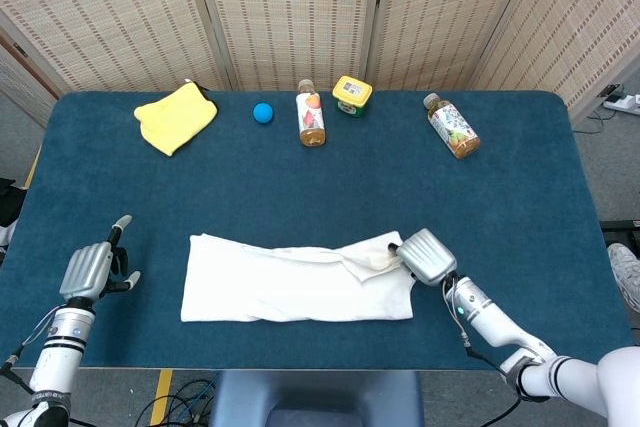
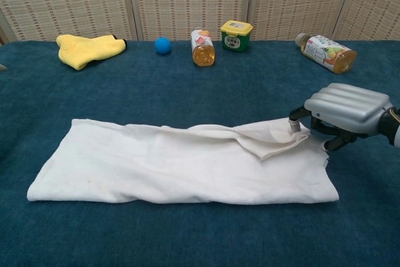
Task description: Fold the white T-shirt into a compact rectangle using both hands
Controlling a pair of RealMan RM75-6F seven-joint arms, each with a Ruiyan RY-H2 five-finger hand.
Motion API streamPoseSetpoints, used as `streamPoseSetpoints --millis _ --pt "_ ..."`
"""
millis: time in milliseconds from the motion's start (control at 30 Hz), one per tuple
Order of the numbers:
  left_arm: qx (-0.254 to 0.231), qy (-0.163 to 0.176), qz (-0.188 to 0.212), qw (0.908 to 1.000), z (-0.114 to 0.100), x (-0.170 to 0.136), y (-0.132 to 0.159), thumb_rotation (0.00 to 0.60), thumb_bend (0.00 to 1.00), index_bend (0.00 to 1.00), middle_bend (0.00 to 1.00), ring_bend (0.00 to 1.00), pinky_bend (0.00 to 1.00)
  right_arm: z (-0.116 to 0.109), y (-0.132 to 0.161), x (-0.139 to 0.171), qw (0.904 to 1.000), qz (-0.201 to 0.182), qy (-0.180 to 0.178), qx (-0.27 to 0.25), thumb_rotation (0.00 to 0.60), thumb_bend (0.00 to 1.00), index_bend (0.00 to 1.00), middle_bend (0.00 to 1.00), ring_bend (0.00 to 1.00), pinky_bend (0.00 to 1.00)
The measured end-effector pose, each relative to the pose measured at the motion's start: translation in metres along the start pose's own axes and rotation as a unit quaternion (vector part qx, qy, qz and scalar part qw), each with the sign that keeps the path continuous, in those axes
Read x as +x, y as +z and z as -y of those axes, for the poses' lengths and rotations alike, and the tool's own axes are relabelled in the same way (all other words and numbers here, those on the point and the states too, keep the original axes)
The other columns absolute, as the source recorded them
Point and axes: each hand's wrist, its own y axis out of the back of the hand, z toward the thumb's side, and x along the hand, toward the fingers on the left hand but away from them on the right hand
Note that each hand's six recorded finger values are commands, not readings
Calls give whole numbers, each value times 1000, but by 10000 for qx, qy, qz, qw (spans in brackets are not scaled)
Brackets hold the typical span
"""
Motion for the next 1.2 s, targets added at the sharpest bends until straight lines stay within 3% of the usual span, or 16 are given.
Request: streamPoseSetpoints --millis 100,533,700,867,1200 --pt "-5 7 -6 10000 -1 0 0 600 314 0 719 643 914 -2 1 1 10000 -29 37 -22 600 418 157 903 948 1000" --pt "-57 15 39 10000 -3 1 4 600 315 0 719 643 914 -30 9 5 9977 -164 -82 -645 600 409 170 903 948 1000" --pt "-34 26 56 10000 -4 1 6 600 315 0 719 643 914 -28 18 -2 9965 -160 147 -809 600 523 248 903 948 1000" --pt "-22 14 44 10000 -3 1 6 600 315 0 719 643 914 -23 32 -12 9949 -179 485 -871 600 602 262 903 948 1000" --pt "7 6 -17 10000 -2 0 1 600 315 0 719 643 914 -19 73 -21 9932 -665 701 -656 600 622 262 903 948 1000"
